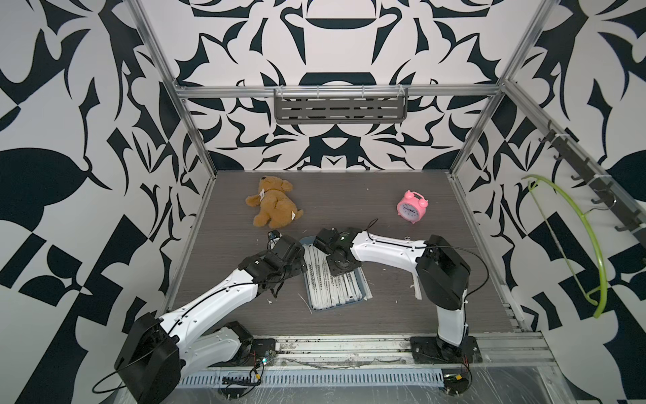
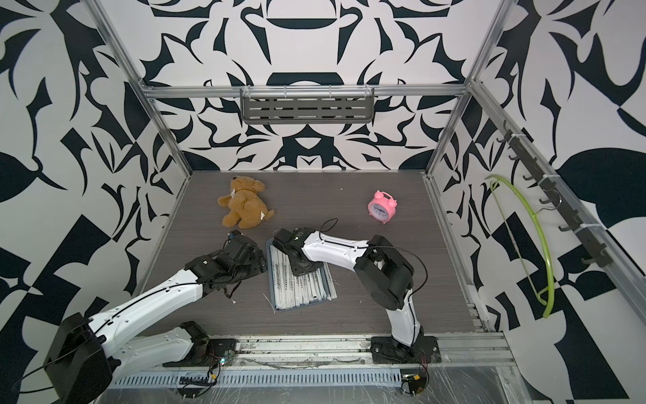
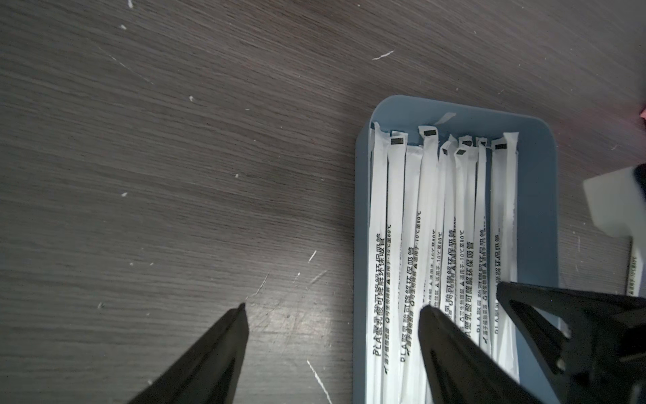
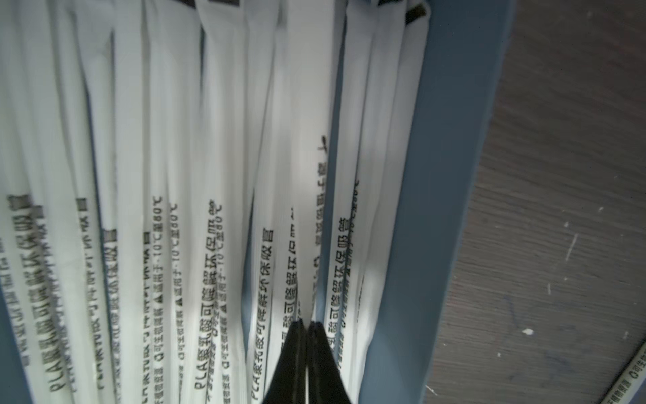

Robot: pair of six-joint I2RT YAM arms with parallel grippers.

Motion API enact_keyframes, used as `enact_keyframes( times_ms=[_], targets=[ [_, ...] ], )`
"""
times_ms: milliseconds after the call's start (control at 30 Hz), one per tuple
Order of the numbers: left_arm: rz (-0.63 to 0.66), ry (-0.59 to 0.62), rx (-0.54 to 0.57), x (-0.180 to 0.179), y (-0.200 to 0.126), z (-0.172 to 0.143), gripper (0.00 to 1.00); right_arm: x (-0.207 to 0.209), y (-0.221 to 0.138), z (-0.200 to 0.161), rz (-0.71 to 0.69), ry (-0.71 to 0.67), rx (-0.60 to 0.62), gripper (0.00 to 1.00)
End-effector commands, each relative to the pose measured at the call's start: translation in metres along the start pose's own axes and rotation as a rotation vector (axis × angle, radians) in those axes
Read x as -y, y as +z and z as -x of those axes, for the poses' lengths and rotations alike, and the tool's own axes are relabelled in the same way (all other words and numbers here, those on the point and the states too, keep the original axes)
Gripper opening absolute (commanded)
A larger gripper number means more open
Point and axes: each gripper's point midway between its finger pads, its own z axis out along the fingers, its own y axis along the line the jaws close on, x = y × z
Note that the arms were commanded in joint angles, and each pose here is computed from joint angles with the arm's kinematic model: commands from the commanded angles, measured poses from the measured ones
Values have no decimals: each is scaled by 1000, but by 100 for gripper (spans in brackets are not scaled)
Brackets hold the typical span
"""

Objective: Put the straws into the storage box
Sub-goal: Place the straw in the storage box.

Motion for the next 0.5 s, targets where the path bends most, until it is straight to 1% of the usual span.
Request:
enact_keyframes(
  times_ms=[0,67,233,267,367,467],
  targets=[
    [0,2,-23,-2,5,-8,84,-3,-5,7,3,29,41,8],
    [-3,9,-25,0,5,-7,84,-3,-3,8,-2,25,39,9],
    [-11,18,-11,2,-1,-2,84,2,-16,10,-16,16,50,25],
    [-15,14,-3,3,-2,0,84,4,-21,10,-13,15,55,27],
    [-19,17,17,4,-7,5,84,7,-41,10,14,10,70,30],
    [-14,30,33,5,-14,11,83,24,-68,10,59,48,87,29]
  ],
)
